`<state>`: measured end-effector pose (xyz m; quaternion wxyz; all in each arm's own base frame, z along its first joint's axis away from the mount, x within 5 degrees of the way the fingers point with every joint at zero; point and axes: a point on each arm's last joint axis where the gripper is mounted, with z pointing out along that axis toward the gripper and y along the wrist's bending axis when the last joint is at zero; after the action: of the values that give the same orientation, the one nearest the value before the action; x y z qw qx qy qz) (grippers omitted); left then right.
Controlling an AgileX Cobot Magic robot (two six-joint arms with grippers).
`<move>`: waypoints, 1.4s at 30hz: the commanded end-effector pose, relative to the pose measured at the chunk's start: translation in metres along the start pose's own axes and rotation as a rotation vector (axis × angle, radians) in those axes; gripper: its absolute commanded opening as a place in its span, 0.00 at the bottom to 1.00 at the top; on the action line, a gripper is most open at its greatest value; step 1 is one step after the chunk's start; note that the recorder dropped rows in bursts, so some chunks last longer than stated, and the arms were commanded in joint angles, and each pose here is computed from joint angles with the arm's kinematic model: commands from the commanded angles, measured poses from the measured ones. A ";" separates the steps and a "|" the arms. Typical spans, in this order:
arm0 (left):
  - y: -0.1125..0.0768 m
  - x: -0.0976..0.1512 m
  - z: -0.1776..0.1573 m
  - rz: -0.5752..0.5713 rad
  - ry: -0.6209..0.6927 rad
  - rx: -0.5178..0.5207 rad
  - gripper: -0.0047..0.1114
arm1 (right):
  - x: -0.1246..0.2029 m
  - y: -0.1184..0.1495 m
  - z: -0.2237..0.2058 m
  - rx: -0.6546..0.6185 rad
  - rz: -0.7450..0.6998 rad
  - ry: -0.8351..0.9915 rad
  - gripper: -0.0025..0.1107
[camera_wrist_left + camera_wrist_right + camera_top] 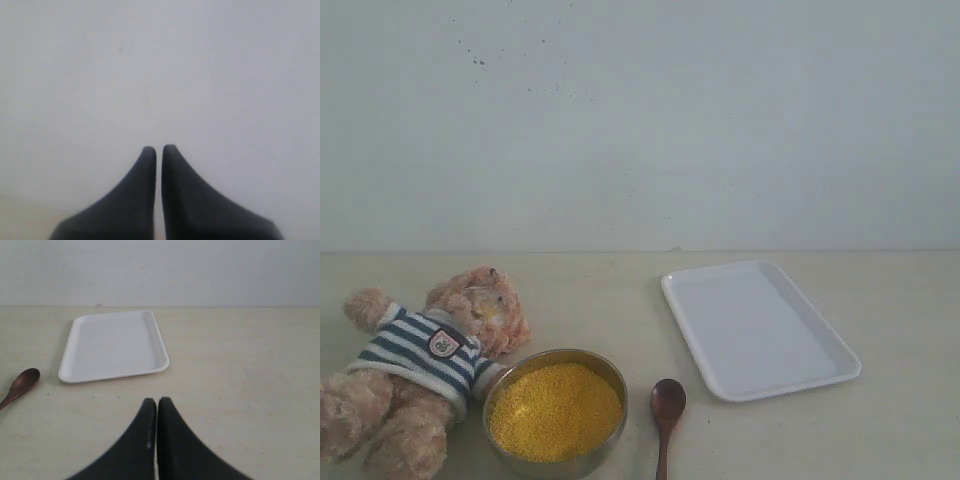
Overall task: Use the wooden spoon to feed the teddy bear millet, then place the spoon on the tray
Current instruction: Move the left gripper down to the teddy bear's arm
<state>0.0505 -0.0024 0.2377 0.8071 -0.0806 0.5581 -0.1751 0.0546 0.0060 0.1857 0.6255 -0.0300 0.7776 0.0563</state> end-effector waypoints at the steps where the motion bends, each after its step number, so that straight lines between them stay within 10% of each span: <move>1: -0.007 -0.042 -0.010 0.039 -0.474 0.068 0.07 | -0.002 0.000 -0.001 -0.001 -0.010 -0.020 0.02; 6: -0.009 -0.077 -0.006 -0.081 -0.524 -0.004 0.07 | -0.002 0.000 -0.001 -0.001 -0.010 -0.020 0.02; 11: -0.015 -0.082 0.038 0.096 -0.332 -0.074 0.07 | -0.002 0.000 -0.001 -0.001 -0.010 -0.020 0.02; 19: 0.010 0.002 0.181 0.213 0.298 -0.252 0.07 | -0.002 0.000 -0.001 -0.001 -0.010 -0.020 0.02; 22: 0.015 0.063 0.233 0.086 0.907 -0.230 0.07 | -0.002 0.000 -0.001 -0.001 -0.010 -0.020 0.02; 29: 0.013 0.030 0.273 0.082 1.269 -0.147 0.08 | -0.002 0.000 -0.001 -0.001 -0.010 -0.020 0.02; 32: 0.032 0.023 0.263 0.264 1.400 -0.192 0.28 | -0.002 0.000 -0.001 -0.001 -0.010 -0.020 0.02; 35: 0.051 0.034 0.253 0.440 1.458 -0.220 0.93 | -0.002 0.000 -0.001 -0.001 -0.010 -0.020 0.02; 42: 0.052 0.058 0.255 0.288 1.395 -0.223 0.97 | -0.002 0.000 -0.001 -0.001 -0.010 -0.020 0.02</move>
<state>0.3100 0.0123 0.2684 0.2449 0.0718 0.9668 0.0154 0.0546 0.0060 0.1857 0.6255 -0.0300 0.7776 0.0563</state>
